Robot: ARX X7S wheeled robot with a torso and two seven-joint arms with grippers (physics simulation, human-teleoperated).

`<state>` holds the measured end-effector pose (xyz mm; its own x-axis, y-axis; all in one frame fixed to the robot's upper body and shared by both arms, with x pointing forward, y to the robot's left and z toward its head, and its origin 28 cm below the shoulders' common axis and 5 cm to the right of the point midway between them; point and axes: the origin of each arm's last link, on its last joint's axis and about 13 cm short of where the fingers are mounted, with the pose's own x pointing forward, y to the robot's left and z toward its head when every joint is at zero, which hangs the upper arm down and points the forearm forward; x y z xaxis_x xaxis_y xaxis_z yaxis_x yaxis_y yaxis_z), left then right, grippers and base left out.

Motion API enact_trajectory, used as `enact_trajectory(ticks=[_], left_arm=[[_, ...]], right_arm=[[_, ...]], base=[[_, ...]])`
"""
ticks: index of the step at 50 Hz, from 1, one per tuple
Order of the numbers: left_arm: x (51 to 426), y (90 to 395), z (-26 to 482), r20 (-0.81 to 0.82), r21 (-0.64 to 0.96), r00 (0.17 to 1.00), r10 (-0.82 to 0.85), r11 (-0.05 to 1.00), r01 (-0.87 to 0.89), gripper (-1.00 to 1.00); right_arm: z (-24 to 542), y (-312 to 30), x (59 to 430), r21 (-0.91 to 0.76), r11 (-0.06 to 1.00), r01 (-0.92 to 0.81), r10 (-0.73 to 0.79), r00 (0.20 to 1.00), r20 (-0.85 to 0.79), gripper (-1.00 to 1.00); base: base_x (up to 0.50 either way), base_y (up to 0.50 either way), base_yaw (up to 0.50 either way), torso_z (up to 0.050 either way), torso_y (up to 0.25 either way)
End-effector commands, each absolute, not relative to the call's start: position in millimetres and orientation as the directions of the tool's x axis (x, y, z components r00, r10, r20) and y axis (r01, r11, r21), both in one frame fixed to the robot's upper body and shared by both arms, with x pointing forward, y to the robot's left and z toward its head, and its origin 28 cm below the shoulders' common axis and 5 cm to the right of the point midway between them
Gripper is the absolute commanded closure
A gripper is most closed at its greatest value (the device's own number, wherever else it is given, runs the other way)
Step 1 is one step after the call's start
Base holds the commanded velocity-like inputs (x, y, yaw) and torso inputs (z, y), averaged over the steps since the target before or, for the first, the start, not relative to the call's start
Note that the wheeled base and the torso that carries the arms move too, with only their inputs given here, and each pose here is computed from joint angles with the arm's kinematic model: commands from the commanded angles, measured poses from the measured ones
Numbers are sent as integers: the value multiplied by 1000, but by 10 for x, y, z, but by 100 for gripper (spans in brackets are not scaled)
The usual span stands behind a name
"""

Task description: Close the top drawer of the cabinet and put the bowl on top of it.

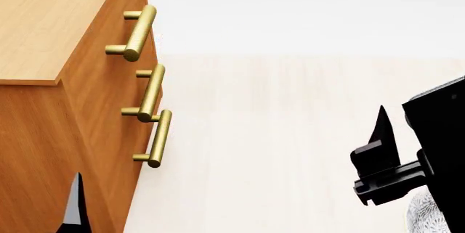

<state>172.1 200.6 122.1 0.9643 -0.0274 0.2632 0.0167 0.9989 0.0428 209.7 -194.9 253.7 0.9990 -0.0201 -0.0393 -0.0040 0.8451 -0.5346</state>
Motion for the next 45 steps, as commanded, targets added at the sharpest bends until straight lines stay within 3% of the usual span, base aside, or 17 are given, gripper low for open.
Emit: enact_trajectory(ticks=[1,45], left_arm=[[1722,1994,1222,261,45,965,-32,999,21,-100],[1715,1969,1197,258,49,965,-38,998,26,-100]], right_arm=[[2511,-2073,1894,-551,835,17,-65,996,-69,-100],[1931,-2208,1494,-556,829,-65,-114,953,-281,-100]], base=[[0,0,0,0,0],[0,0,0,0,0]])
